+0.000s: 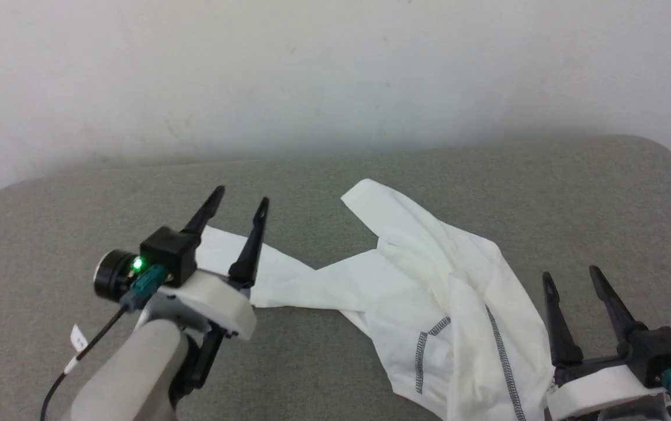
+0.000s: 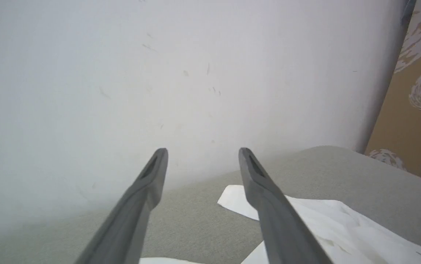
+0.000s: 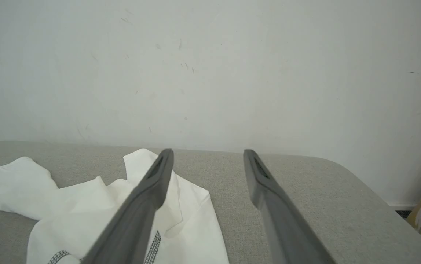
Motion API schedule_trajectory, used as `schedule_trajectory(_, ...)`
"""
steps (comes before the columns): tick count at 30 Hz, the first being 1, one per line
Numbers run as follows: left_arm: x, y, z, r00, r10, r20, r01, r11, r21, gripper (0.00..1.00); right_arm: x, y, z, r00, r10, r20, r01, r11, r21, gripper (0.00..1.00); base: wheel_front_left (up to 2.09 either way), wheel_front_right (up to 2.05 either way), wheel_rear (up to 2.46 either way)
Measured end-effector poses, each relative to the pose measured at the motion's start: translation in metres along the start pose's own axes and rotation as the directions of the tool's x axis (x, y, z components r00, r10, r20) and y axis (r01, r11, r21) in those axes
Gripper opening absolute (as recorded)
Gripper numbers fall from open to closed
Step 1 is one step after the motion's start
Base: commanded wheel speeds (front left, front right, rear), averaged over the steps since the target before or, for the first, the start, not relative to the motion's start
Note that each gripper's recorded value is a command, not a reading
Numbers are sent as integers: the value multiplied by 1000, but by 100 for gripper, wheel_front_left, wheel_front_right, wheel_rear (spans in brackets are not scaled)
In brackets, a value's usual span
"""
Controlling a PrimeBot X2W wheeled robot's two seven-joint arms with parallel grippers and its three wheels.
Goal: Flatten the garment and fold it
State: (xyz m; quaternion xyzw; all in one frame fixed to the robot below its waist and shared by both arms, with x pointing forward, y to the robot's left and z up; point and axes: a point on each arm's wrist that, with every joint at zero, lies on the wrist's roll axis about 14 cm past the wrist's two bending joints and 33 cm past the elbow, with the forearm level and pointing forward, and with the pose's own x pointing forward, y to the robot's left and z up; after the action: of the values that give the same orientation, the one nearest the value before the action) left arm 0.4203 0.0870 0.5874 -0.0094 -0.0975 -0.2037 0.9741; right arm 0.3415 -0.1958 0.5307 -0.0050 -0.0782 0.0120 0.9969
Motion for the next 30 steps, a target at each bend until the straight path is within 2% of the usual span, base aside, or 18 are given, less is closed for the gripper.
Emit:
schedule_trajectory(2, -20, 19, 2, 998, 66, 8, -66, 997, 49, 100, 1, 6, -1, 1000, 20, -1, -20, 1000, 2, 100, 0, 0, 0)
schedule_trajectory(6, -61, 44, 6, 977, 212, 31, -213, 977, 26, 100, 0, 25, -5, 997, 78, -15, -78, 997, 13, 100, 0, 0, 0)
schedule_trajectory(10, -105, 49, -19, 951, 307, -33, -306, 952, 24, 100, 3, 32, -4, 995, 101, -10, -101, 995, 18, 100, 0, 0, 0)
schedule_trajectory(14, -124, 39, -26, 933, 357, -44, -358, 934, -15, 100, 4, 37, -10, 993, 116, -31, -115, 993, 22, 100, 0, 0, 0)
schedule_trajectory(19, -128, 29, -27, 943, 331, -39, -332, 943, -17, 100, 11, 41, -30, 977, 133, -169, -135, 991, -1, 100, 0, 0, 0)
schedule_trajectory(24, -133, 29, -35, 941, 333, -59, -335, 942, -18, 100, 28, 61, -49, 903, 210, -374, -231, 973, -12, 100, 0, 0, 0)
schedule_trajectory(27, -137, 31, -41, 937, 341, -77, -343, 939, -19, 100, 38, 65, -63, 834, 232, -501, -289, 956, -39, 100, 0, 0, 0)
schedule_trajectory(30, -140, 35, -46, 927, 363, -91, -367, 930, -29, 100, 44, 70, -80, 755, 240, -611, -320, 947, -23, 100, 0, 0, 0)
